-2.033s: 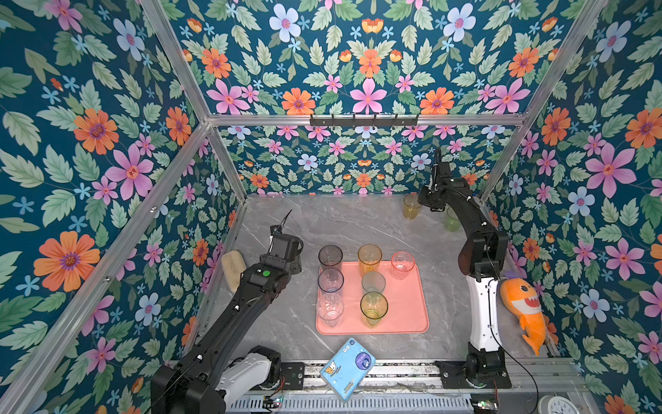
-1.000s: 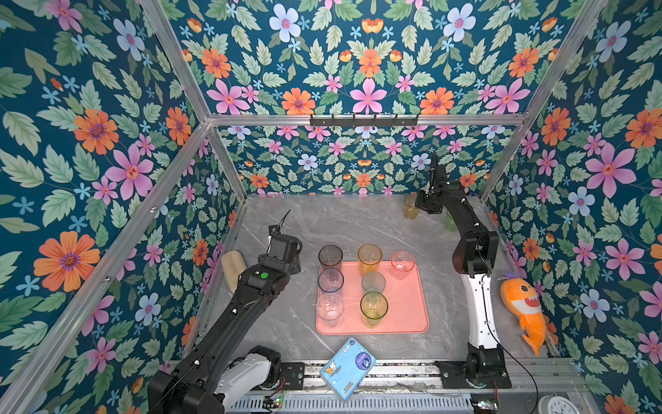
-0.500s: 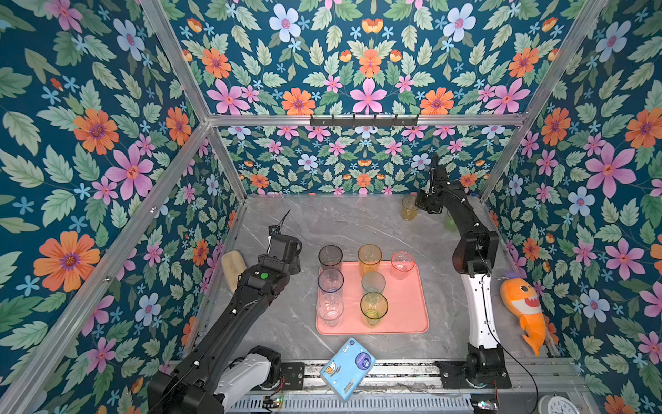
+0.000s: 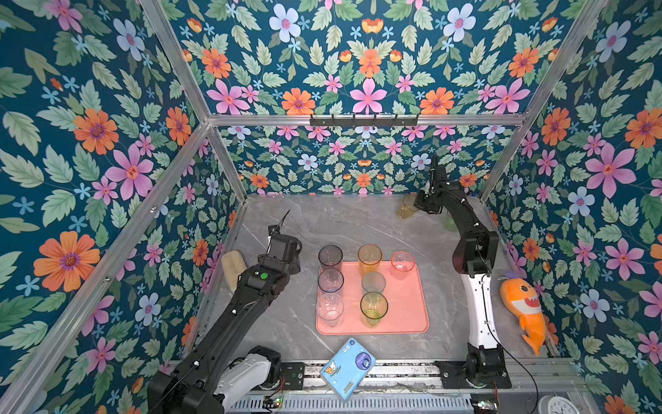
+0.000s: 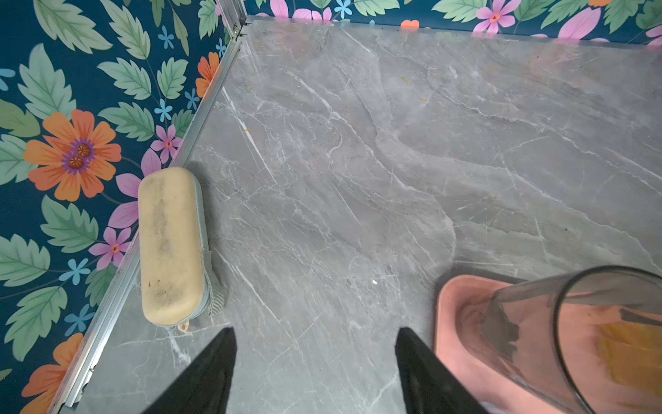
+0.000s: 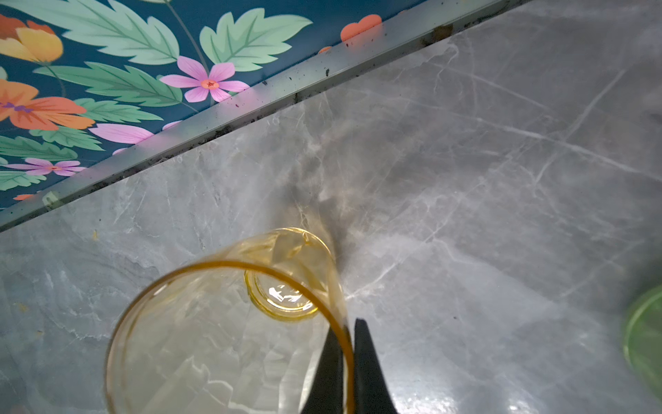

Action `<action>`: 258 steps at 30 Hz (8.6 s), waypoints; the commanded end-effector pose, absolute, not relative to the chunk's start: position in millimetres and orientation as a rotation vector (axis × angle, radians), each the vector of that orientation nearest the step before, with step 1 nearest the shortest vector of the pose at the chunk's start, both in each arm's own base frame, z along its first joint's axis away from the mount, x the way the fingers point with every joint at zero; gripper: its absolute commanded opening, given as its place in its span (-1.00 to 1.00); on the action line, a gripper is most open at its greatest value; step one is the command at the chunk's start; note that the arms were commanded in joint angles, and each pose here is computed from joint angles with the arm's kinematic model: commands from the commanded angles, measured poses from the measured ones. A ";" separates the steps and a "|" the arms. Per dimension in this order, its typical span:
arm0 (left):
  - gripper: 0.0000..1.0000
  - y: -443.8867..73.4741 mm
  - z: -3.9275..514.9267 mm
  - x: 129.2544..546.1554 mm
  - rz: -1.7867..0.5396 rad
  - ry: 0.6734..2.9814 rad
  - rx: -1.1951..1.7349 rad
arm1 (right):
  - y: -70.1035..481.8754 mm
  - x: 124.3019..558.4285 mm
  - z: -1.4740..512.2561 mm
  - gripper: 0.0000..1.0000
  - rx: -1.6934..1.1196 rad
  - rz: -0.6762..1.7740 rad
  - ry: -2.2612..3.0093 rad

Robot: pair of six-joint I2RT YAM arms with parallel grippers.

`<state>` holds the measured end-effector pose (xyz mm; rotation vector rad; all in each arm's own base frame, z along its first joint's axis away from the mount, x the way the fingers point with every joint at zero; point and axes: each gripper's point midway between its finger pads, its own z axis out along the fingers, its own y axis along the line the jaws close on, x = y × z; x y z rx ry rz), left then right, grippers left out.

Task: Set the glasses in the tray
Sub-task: 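Lower the right gripper onto the yellow glass rim and grasp it, then lift the yellow glass with the right gripper and carry it to the tray, then lower the yellow glass onto the tray beside the pink glass, then release the yellow glass and move the right gripper over the green glass, then lower the right gripper onto the green glass rim and grasp it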

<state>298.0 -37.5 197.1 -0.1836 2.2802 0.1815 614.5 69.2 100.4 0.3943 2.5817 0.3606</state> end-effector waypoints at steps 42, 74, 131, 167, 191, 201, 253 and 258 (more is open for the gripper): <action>0.46 -41.9 205.8 297.2 0.132 2.255 -0.171 | 57.0 457.7 179.5 -1.00 0.306 0.102 2.684; 0.46 -47.5 205.8 297.1 0.082 2.252 -0.171 | 46.2 301.1 148.2 -1.00 0.354 0.044 2.708; 0.46 -48.3 205.2 293.0 0.057 2.249 -0.177 | 143.7 237.4 105.1 -1.00 0.083 0.101 2.778; 0.46 -47.5 203.1 290.9 0.058 2.254 -0.180 | 147.6 250.9 93.4 -1.00 0.081 0.032 2.794; 0.46 -47.5 203.0 291.7 0.062 2.254 -0.180 | 148.4 252.7 96.3 -0.67 0.092 0.030 2.794; 0.46 -47.5 203.5 292.7 0.063 2.254 -0.181 | 137.8 259.1 137.6 -0.52 0.040 -0.022 2.710; 0.46 -38.3 208.3 290.8 0.118 2.235 -0.202 | -59.4 493.4 226.4 0.04 0.600 0.014 2.308; 0.46 -38.8 207.5 291.2 0.118 2.239 -0.199 | -84.6 500.8 202.9 0.04 0.713 0.084 2.326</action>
